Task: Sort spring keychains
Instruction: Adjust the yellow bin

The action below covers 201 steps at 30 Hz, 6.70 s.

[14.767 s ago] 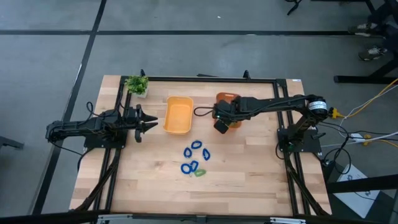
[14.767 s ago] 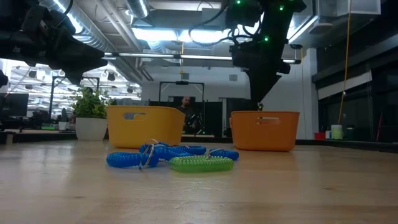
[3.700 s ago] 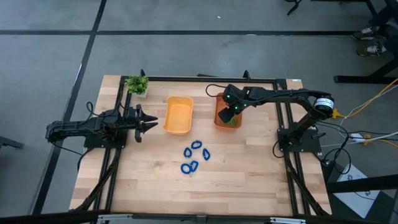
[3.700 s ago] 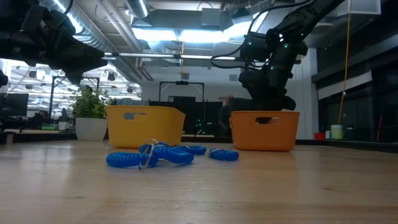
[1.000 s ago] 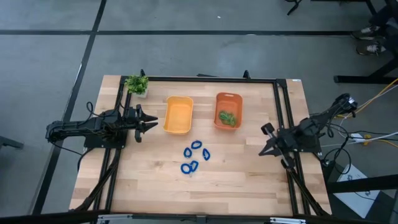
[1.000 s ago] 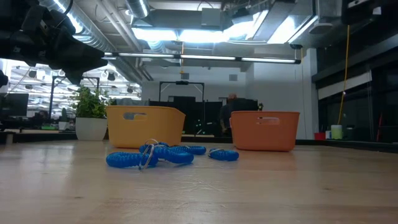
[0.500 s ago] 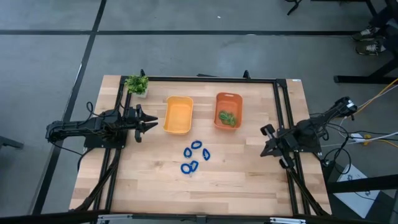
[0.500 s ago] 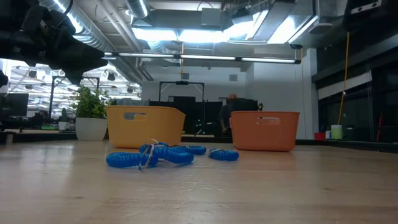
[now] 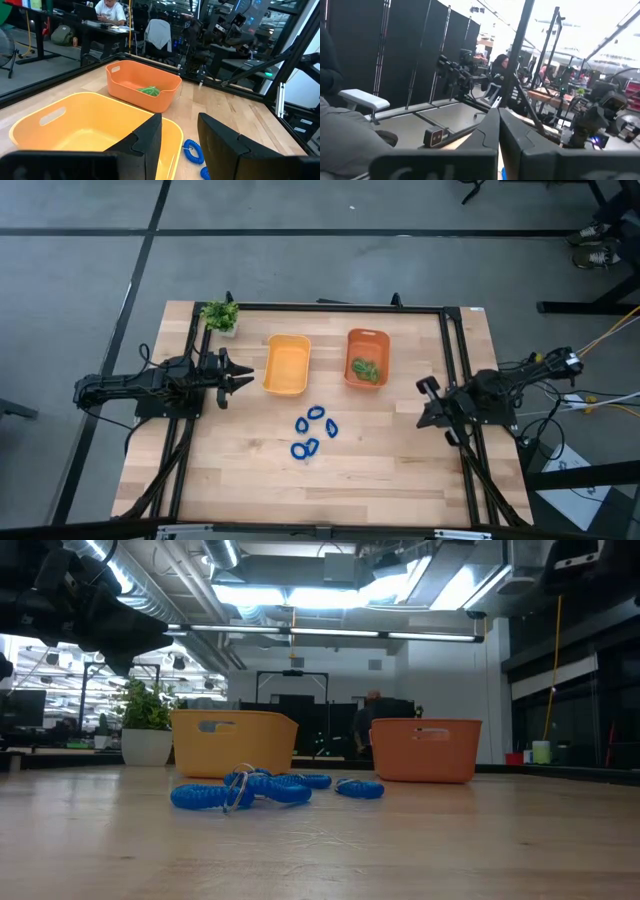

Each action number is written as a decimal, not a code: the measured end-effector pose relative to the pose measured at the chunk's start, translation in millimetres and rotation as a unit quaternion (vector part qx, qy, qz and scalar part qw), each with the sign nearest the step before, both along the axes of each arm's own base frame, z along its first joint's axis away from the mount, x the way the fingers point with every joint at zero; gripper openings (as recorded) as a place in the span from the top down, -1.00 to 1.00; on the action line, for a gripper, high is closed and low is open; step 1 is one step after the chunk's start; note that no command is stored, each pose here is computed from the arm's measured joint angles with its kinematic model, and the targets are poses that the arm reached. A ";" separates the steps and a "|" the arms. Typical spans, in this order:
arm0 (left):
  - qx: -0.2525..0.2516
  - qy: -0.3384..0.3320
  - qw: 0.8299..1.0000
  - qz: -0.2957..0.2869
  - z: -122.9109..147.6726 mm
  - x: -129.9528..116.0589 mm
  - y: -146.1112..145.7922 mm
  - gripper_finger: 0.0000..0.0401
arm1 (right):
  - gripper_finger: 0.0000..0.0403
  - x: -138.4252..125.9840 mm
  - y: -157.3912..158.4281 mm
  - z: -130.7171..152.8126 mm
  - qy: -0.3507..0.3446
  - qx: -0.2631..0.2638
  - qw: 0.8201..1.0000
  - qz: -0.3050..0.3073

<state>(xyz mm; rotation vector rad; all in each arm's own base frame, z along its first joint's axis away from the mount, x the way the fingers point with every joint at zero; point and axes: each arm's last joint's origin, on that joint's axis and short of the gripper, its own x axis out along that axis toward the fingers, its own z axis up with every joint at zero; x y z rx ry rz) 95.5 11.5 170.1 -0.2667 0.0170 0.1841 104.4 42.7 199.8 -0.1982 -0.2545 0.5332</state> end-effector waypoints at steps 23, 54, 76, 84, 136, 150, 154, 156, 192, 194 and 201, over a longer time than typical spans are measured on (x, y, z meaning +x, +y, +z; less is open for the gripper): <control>0.000 0.000 1.000 0.000 0.0 0.0 0.0 0.39 | 0.97 2.4 -7.8 -11.2 0.000 0.026 0.999 -0.048; 0.000 0.000 1.000 0.000 -0.1 0.0 0.0 0.39 | 0.97 -11.5 -17.3 -20.3 -0.010 -0.071 0.988 -0.134; 0.000 0.000 1.000 0.000 0.1 0.0 0.0 0.39 | 0.95 -8.0 -31.3 -29.6 0.048 -0.083 0.955 -0.280; 0.000 0.000 1.000 0.000 -0.1 0.0 0.0 0.39 | 0.93 -8.0 -31.3 -29.6 0.048 -0.082 0.955 -0.280; 0.001 -0.138 0.990 -0.002 109.2 31.6 1.7 0.39 | 0.92 -8.0 -31.3 -29.6 0.048 -0.082 0.955 -0.280; 0.108 0.031 0.988 -0.103 117.9 150.8 -40.1 0.39 | 0.92 -8.0 -31.3 -29.6 0.048 -0.082 0.955 -0.280; 0.141 0.043 0.980 -0.132 119.9 175.7 -57.1 0.39 | 0.92 -8.0 -31.3 -29.6 0.048 -0.082 0.955 -0.280; 0.141 0.046 0.979 -0.142 119.4 185.6 -64.9 0.39 | 0.92 -8.0 -31.3 -29.6 0.048 -0.082 0.955 -0.280; 0.068 0.376 0.918 -0.105 15.1 268.2 -104.0 0.39 | 0.92 -7.9 -31.3 -29.6 0.049 -0.082 0.955 -0.280; 0.065 0.391 0.913 -0.094 13.0 266.8 -99.5 0.39 | 0.92 -7.9 -31.3 -29.6 0.049 -0.082 0.955 -0.280; 0.027 0.432 0.898 -0.081 -0.5 267.8 -83.1 0.39 | 0.92 -7.9 -31.3 -29.6 0.048 -0.082 0.955 -0.280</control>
